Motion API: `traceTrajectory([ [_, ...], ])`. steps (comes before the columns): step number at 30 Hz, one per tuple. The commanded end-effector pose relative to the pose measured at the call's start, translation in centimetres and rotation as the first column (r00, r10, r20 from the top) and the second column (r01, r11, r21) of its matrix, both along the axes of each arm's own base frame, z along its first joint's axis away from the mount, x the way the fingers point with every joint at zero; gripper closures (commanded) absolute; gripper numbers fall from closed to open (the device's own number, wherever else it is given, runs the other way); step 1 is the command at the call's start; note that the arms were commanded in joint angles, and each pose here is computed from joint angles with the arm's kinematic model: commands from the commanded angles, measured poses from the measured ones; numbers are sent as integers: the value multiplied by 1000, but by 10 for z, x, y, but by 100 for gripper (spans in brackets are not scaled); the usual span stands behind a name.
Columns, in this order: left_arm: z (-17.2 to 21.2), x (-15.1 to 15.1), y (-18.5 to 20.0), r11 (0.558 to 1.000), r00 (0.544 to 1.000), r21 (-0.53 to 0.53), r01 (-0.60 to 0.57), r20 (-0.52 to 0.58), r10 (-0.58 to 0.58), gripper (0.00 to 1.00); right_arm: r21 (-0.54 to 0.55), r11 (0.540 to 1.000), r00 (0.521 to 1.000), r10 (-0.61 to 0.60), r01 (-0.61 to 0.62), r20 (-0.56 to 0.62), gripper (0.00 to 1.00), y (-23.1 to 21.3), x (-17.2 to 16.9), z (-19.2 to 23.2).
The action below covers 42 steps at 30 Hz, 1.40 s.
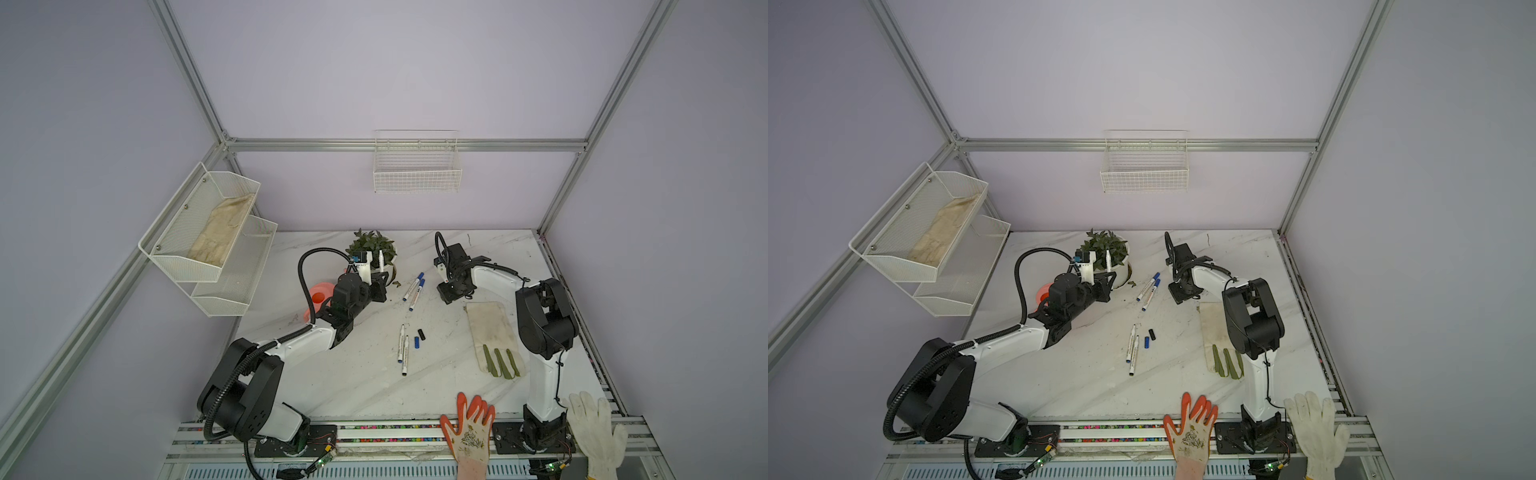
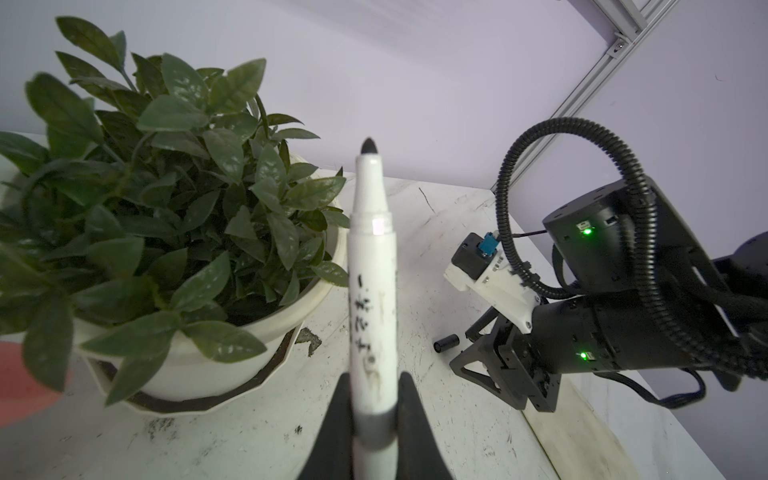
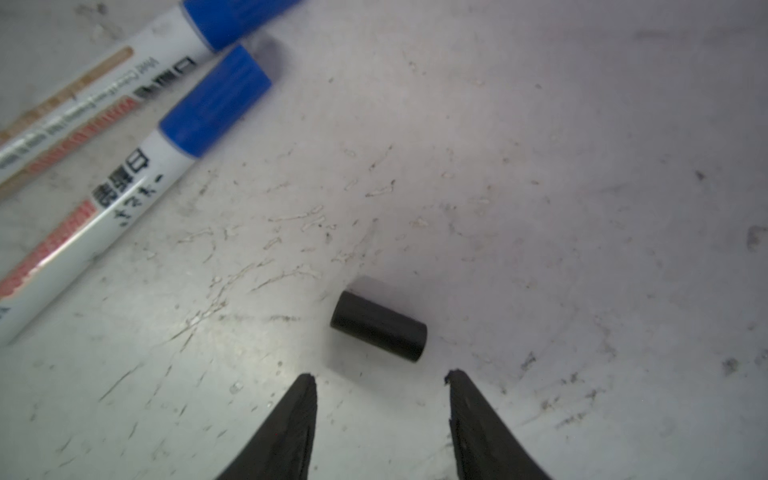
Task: Insert the pens into the pen caps
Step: 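Close the right gripper around the upright black cap on the table, then lift the black cap and carry it above the held marker tip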
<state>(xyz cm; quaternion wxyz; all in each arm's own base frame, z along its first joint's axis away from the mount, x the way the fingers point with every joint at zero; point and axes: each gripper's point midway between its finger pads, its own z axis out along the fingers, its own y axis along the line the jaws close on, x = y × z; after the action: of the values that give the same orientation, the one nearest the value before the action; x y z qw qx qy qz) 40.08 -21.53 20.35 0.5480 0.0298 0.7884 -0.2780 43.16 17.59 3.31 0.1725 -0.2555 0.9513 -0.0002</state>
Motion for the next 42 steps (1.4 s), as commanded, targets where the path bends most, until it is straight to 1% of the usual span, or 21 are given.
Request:
traceTrajectory([
  [1,12,-3,5,1000,999,5,-7,46,7,100,-78,993,996,85,-84,17,45,-6,15,-10],
  [5,13,-2,6,1000,999,20,-9,48,8,100,-88,992,995,92,-89,25,44,-15,35,-17],
  [7,12,-2,7,1000,999,28,-11,47,10,100,-63,993,995,102,-101,16,44,-18,41,-22],
  [8,24,-5,9,1000,997,19,-13,73,12,100,-49,993,994,107,-107,12,44,-20,44,-25],
  [11,25,-6,10,1000,997,26,-17,76,15,100,-24,993,993,117,-117,-17,45,-19,45,-35],
  [15,21,-5,10,999,998,29,-17,63,15,100,61,988,989,144,-142,-34,49,-2,46,-38],
  [17,20,-4,9,1000,998,27,-16,62,14,100,105,984,989,149,-146,-22,51,6,47,-36],
  [20,22,-3,8,1000,998,26,-16,67,14,100,142,980,989,148,-143,-28,53,12,48,-39],
  [26,23,-3,8,1000,998,25,-14,65,13,100,154,981,992,123,-115,-39,63,15,54,-47],
  [30,22,-4,9,999,998,27,-18,62,17,100,170,982,997,81,-81,3,72,17,67,-40],
  [33,22,-4,8,1000,998,25,-12,61,11,100,160,985,998,64,-65,16,77,16,71,-39],
  [35,22,-5,7,1000,998,21,-4,59,3,100,150,987,998,54,-55,11,83,15,72,-41],
  [37,23,-6,6,1000,998,22,5,64,-6,100,151,988,999,35,-37,16,92,15,72,-40],
  [39,24,-8,2,999,996,34,33,76,-35,100,188,982,999,4,-13,45,99,18,75,-27],
  [41,25,-10,-4,996,993,50,74,84,-78,100,271,963,995,-32,5,97,100,26,78,1],
  [42,26,-11,-7,994,991,55,94,89,-99,100,332,943,990,-53,7,131,100,32,79,22],
])
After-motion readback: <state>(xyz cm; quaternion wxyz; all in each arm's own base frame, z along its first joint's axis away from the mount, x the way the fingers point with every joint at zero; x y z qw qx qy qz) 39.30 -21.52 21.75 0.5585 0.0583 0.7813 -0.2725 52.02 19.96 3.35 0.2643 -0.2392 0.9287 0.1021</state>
